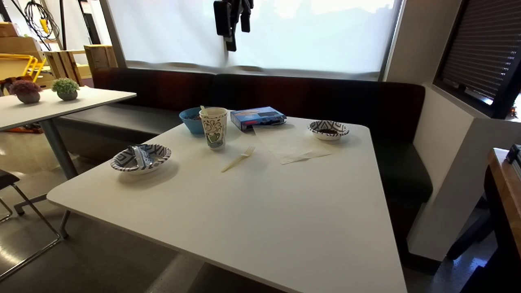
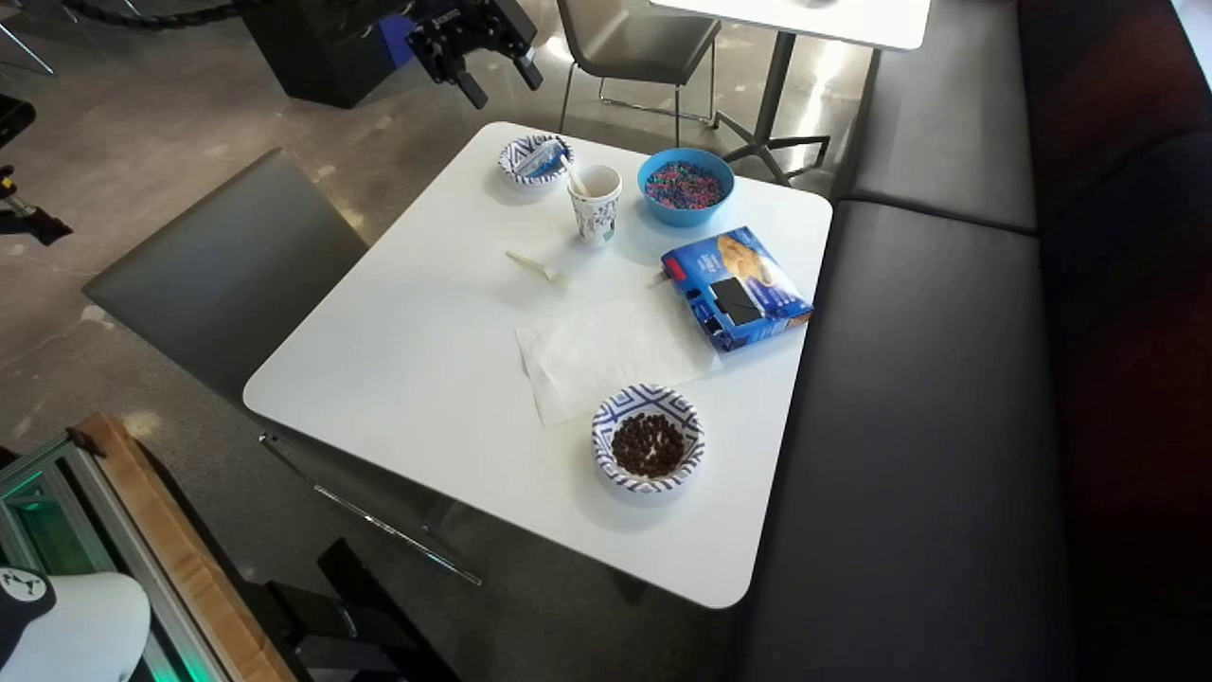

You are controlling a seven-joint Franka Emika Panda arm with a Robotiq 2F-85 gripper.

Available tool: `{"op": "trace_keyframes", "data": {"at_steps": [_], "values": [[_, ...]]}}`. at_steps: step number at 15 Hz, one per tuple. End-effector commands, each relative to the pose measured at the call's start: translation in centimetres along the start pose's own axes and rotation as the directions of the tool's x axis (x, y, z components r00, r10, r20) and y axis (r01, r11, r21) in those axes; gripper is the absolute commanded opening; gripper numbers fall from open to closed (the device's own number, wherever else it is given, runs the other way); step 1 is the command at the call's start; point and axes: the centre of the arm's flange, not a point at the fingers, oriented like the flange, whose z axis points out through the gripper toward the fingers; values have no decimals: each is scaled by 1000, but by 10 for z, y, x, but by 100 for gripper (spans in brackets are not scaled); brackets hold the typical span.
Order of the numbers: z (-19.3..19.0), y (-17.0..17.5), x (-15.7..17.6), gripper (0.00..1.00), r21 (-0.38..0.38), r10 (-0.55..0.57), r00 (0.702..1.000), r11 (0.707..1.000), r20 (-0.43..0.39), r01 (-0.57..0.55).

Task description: Remove the spoon from the cup

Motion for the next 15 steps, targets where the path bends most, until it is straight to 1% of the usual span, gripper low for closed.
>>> {"op": "trace_keyframes", "data": {"at_steps": [1,5,6,8,12,15], "values": [[0,0,0,100,0,0,1000,1000,-1,0],[0,0,0,100,-1,0,1000,1000,-1,0],[5,-1,7,100,16,-7,1000,1000,10,7],[16,-4,24,100,17,-10,1000,1000,20,10],[35,-10,57,100,49,-42,999,998,16,41],[52,-20,74,100,92,-19,999,996,43,15]]}}
